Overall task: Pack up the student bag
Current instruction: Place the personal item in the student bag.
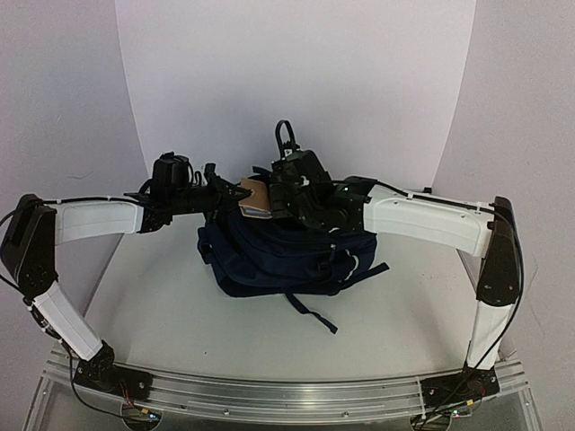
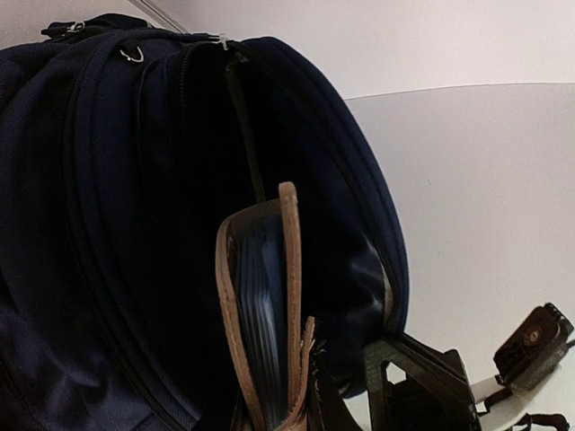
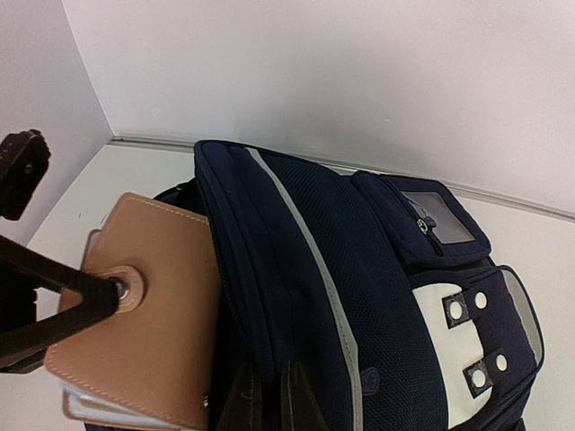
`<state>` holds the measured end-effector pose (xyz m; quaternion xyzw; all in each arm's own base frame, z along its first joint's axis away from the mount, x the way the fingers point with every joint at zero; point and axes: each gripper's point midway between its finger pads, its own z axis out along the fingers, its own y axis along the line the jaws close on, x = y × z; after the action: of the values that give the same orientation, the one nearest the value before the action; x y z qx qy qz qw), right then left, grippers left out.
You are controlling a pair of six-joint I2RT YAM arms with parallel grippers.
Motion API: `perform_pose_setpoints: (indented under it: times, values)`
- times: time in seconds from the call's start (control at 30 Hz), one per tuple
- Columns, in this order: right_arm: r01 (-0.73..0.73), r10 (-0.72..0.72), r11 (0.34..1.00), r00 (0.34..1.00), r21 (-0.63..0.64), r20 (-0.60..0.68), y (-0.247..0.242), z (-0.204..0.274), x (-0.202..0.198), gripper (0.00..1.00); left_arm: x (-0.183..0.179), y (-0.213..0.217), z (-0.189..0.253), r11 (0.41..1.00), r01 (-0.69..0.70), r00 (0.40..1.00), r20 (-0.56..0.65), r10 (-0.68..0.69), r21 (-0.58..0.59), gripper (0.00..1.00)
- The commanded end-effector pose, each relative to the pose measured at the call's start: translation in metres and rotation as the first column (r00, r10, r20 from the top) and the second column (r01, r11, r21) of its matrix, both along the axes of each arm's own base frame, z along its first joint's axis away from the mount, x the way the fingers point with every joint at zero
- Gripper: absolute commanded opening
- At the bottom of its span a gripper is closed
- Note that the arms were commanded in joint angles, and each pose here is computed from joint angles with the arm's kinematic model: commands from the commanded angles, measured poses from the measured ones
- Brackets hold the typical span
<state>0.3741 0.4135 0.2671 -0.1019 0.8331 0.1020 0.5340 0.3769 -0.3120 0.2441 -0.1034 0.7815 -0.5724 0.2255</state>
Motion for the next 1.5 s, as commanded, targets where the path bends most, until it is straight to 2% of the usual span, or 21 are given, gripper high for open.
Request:
perform_pose_setpoints:
  times: [0.0, 0.17, 0.27, 0.33, 0.4, 0.43, 0.53, 0.63, 0.83, 1.0, 1.1, 1.13, 1.17, 1.2, 1.23, 1.27, 1.33, 1.47]
  values:
    - [-0.015, 0.001, 0.987, 0.996, 0.162, 0.085, -0.003, 0.065, -0.009, 0.0, 0.03, -0.016, 0.044, 0.995, -0.035, 0.993, 0.109, 0.045, -0.092, 0.0]
    - [-0.03, 0.019, 0.99, 0.996, 0.136, 0.085, 0.0, 0.059, -0.01, 0.0, 0.049, -0.04, 0.04, 0.996, -0.036, 0.993, 0.114, 0.045, -0.079, 0.0]
    - [-0.018, 0.006, 0.991, 0.996, 0.133, 0.092, -0.003, 0.061, -0.009, 0.0, 0.058, -0.051, 0.028, 0.998, -0.032, 0.995, 0.093, 0.036, -0.047, 0.05]
    - [-0.014, 0.002, 0.991, 0.996, 0.136, 0.093, -0.004, 0.062, -0.009, 0.0, 0.059, -0.058, 0.023, 1.0, -0.01, 0.997, 0.082, 0.012, -0.028, 0.14]
    - [-0.014, 0.001, 0.991, 0.996, 0.136, 0.09, -0.004, 0.061, -0.009, 0.0, 0.059, -0.06, 0.017, 1.0, 0.006, 0.997, 0.079, -0.007, 0.011, 0.32]
    - [-0.012, 0.0, 0.99, 0.996, 0.138, 0.089, -0.005, 0.061, -0.009, 0.0, 0.058, -0.058, 0.015, 0.999, 0.003, 0.997, 0.075, -0.006, 0.033, 0.38]
    - [-0.008, -0.004, 0.991, 0.996, 0.133, 0.084, -0.006, 0.057, -0.01, 0.0, 0.052, -0.044, 0.023, 0.994, -0.036, 0.993, 0.114, 0.024, 0.103, 0.56]
    - [-0.004, -0.006, 0.992, 0.997, 0.128, 0.081, -0.008, 0.054, -0.011, 0.0, 0.043, -0.026, 0.034, 0.979, -0.078, 0.987, 0.152, 0.049, 0.19, 0.67]
    - [-0.019, 0.009, 0.992, 0.997, 0.123, 0.078, -0.008, 0.054, -0.012, 0.0, 0.02, 0.013, 0.056, 0.931, -0.15, 0.968, 0.241, 0.07, 0.332, 0.82]
    - [-0.137, 0.132, 0.986, 0.99, 0.093, 0.054, 0.006, 0.045, -0.023, 0.0, 0.015, 0.056, 0.056, 0.873, -0.224, 0.958, 0.265, 0.114, 0.434, 0.91]
    - [-0.247, 0.246, 0.966, 0.969, 0.081, 0.025, 0.017, 0.035, -0.038, 0.01, 0.022, 0.08, 0.052, 0.881, -0.222, 0.962, 0.243, 0.127, 0.417, 0.94]
    - [-0.279, 0.278, 0.957, 0.96, 0.083, 0.013, 0.019, 0.032, -0.043, 0.1, 0.026, 0.085, 0.05, 0.888, -0.215, 0.964, 0.236, 0.125, 0.407, 0.94]
    - [-0.295, 0.296, 0.951, 0.955, 0.093, 0.002, 0.019, 0.03, -0.047, 0.27, 0.029, 0.089, 0.049, 0.891, -0.208, 0.965, 0.233, 0.12, 0.403, 0.94]
    - [-0.294, 0.296, 0.95, 0.955, 0.108, -0.009, 0.018, 0.029, -0.049, 0.51, 0.033, 0.091, 0.046, 0.894, -0.198, 0.966, 0.234, 0.108, 0.403, 0.95]
    - [-0.273, 0.277, 0.954, 0.961, 0.126, -0.018, 0.013, 0.029, -0.05, 0.71, 0.037, 0.091, 0.044, 0.894, -0.184, 0.967, 0.238, 0.09, 0.408, 0.95]
    - [-0.239, 0.244, 0.96, 0.969, 0.143, -0.025, 0.005, 0.029, -0.05, 0.84, 0.039, 0.086, 0.043, 0.899, -0.156, 0.968, 0.246, 0.056, 0.41, 0.95]
    - [-0.167, 0.179, 0.971, 0.982, 0.169, -0.054, -0.013, 0.023, -0.046, 0.96, 0.043, 0.073, 0.047, 0.917, -0.093, 0.964, 0.267, -0.015, 0.387, 0.95]
    - [-0.02, 0.075, 0.956, 0.981, 0.292, -0.18, -0.059, 0.003, -0.025, 0.98, 0.052, 0.045, 0.05, 0.944, 0.038, 0.946, 0.292, -0.139, 0.329, 0.95]
